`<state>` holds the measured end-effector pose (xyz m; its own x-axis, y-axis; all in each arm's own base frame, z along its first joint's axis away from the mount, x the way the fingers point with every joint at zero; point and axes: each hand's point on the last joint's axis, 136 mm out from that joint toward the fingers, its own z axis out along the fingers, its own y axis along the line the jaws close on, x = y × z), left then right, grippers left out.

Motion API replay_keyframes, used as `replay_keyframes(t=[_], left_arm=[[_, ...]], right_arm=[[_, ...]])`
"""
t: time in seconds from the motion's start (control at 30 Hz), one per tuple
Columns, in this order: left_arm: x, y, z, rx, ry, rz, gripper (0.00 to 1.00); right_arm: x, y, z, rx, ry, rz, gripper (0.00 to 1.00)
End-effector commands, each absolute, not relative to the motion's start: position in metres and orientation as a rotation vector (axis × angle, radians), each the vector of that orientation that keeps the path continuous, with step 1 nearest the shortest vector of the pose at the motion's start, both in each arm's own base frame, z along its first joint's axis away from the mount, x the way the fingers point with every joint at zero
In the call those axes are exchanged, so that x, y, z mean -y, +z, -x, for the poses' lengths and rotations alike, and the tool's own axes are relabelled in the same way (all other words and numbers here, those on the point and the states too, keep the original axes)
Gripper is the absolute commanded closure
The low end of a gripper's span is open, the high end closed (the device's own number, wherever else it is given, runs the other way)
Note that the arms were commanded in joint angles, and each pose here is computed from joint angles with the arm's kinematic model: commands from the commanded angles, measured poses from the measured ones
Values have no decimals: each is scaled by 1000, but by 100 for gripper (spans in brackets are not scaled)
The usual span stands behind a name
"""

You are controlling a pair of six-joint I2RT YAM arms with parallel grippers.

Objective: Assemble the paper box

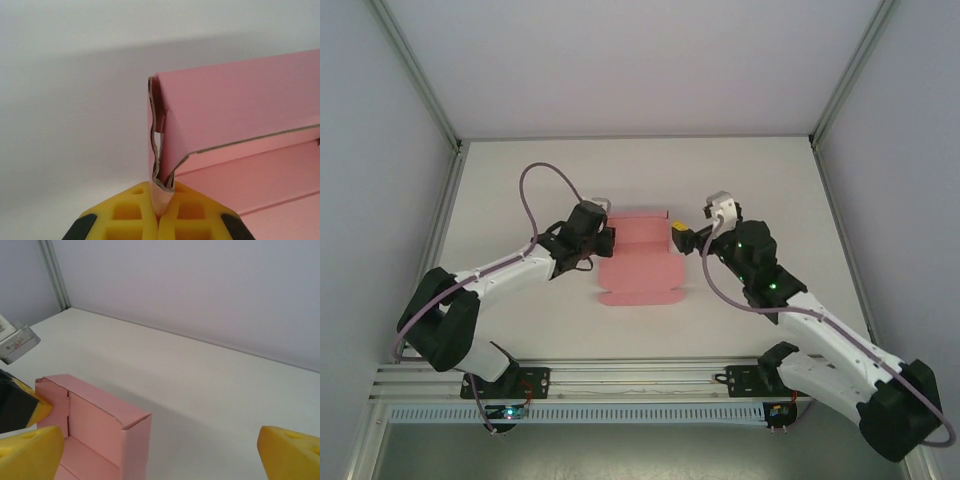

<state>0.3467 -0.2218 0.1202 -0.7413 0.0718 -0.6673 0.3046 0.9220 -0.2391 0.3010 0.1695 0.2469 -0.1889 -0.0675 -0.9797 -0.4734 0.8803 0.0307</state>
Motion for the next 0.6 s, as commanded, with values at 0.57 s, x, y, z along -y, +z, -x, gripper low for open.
replay_keyframes(t=[0.57], left_arm=[[256, 122, -331, -2193, -64, -1755, 100]], right_arm=[[-105, 239, -247, -1694, 324, 218, 2]])
